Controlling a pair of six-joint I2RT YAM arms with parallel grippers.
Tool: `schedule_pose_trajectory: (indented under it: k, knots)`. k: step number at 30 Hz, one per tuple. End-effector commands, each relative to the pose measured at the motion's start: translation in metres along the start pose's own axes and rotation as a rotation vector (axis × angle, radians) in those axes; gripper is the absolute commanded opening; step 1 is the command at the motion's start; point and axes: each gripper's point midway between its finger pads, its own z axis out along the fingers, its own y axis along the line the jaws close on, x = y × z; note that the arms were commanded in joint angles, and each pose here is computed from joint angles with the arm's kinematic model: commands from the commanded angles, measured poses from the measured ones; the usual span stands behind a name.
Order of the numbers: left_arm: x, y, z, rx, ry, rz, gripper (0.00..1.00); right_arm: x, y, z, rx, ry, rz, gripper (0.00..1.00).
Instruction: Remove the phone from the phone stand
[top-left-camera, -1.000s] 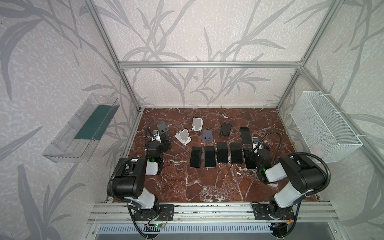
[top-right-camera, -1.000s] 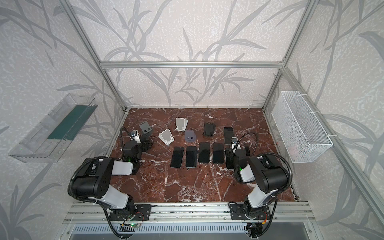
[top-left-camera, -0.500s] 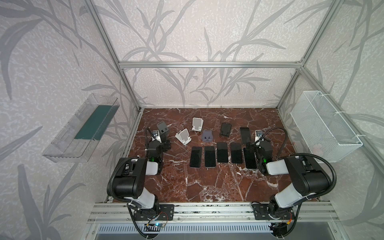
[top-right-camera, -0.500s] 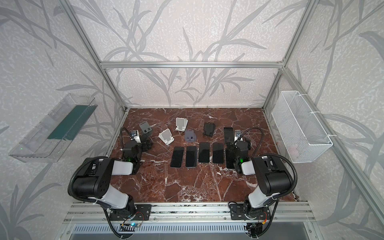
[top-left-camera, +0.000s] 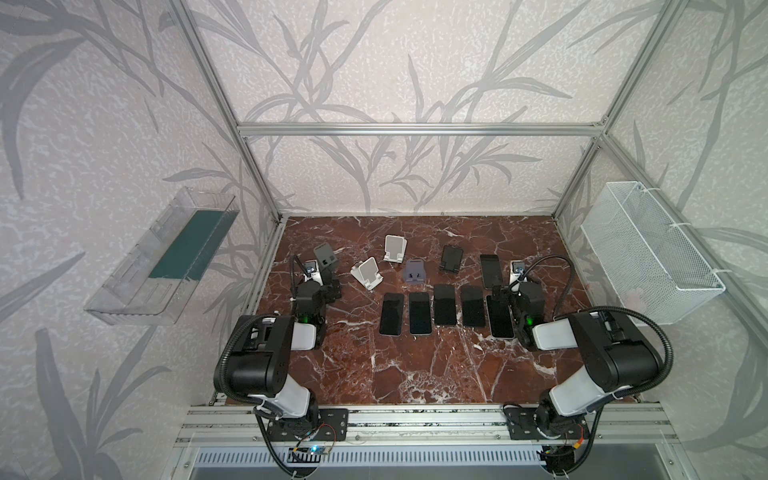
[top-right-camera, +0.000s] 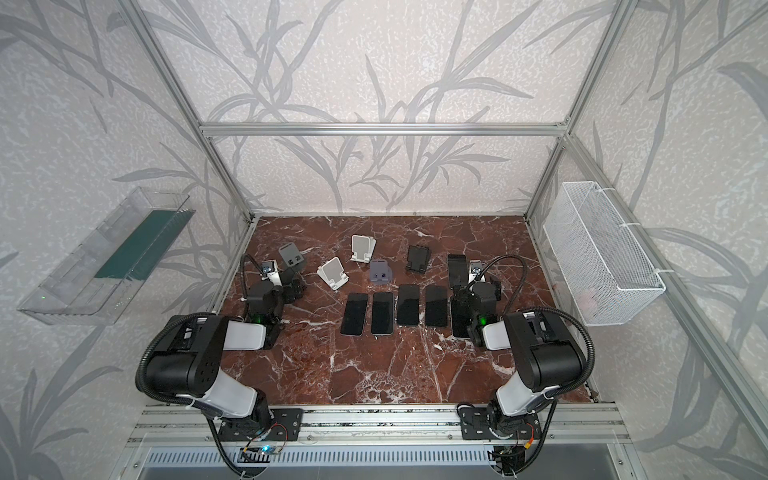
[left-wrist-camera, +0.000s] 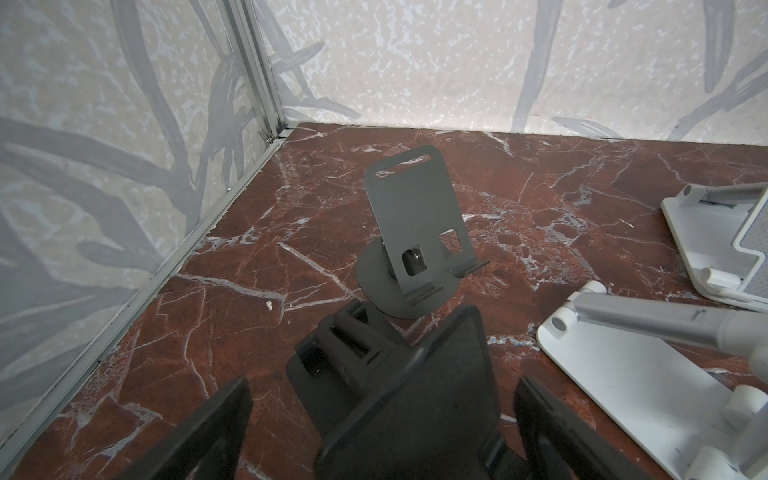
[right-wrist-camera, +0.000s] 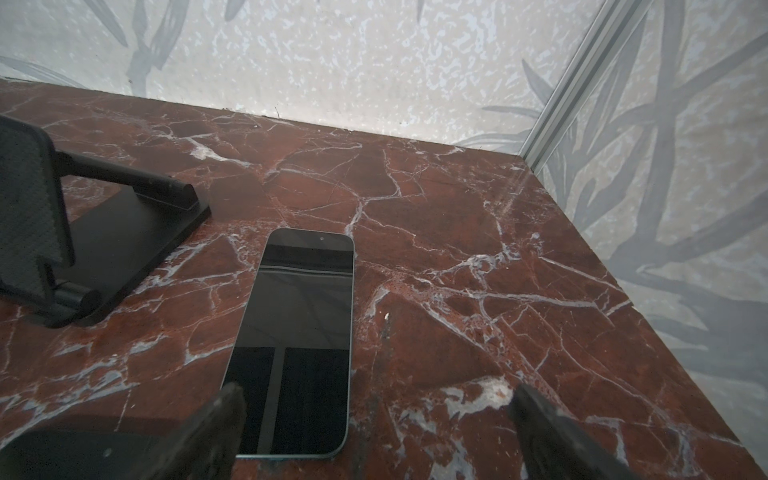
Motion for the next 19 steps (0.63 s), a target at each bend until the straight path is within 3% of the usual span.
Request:
schedule_pose_trajectory:
  k: [1, 19]
  knots:
    - [-0.0042, 0.0007, 0.0018, 0.002, -0.01, 0.004, 0.99, -0.0079, 0.0004, -0.0014, 0.0, -0.026, 0.016, 0.99]
    - [-0.0046, 0.0012, 0.0019, 0.001, -0.011, 0.003, 0.99, -0.0076, 0.0011, -0.0015, 0.0, -0.025, 0.013, 0.99]
